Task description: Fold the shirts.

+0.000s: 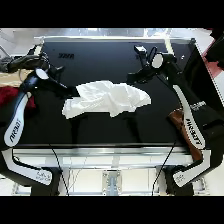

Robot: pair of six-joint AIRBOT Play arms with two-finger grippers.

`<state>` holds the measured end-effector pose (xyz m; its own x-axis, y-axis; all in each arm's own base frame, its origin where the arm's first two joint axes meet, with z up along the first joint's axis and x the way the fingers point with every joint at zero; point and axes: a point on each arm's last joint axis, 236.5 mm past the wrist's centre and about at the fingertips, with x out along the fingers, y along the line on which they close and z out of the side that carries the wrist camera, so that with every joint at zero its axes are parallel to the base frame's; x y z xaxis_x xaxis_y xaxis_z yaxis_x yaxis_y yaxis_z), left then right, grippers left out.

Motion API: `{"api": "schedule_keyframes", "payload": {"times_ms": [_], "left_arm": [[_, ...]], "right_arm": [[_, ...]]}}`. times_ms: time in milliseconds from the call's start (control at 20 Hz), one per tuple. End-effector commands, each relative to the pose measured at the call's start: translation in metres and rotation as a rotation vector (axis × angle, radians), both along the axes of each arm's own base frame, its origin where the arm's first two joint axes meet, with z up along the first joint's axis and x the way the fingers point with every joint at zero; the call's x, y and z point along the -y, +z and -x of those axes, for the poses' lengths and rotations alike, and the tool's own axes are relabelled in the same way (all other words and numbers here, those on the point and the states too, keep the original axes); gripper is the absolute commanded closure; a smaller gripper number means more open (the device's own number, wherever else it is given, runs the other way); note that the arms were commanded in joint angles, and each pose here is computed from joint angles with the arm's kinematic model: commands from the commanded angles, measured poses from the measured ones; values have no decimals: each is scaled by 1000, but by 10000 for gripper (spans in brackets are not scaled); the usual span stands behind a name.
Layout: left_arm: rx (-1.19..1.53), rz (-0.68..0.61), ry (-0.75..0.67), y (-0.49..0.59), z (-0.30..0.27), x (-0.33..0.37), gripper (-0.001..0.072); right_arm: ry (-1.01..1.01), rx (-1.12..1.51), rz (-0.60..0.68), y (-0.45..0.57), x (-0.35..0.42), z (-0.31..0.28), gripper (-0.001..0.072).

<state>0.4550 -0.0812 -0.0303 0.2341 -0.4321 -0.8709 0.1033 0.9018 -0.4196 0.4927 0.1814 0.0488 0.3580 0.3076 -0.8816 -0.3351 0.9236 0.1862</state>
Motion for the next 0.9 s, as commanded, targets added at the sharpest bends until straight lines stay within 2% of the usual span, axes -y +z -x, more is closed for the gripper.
{"api": "schedule_keyframes", "payload": {"times_ms": [0, 200, 300, 400, 600, 750, 850], "left_arm": [[185, 70, 183, 63, -31, -59, 131], [383, -39, 384, 149, 0, -171, 132], [365, -46, 482, 149, 34, -203, 132], [258, -11, 536, 113, 73, -207, 132], [92, 198, 634, 44, 112, -165, 132], [89, 380, 739, 34, 104, -141, 132], [109, 426, 787, 35, 97, -141, 132]], "right_arm": [[-79, 33, 188, 23, 75, -4, 165], [-269, 55, 187, 68, 159, 12, 165], [-296, -28, 125, 57, 167, 31, 165], [-279, -120, 19, 29, 144, 49, 165], [-278, -259, -313, -35, 47, 96, 163], [-488, -306, -651, -60, -16, 111, 161], [-608, -343, -783, -73, -38, 117, 161]]}}
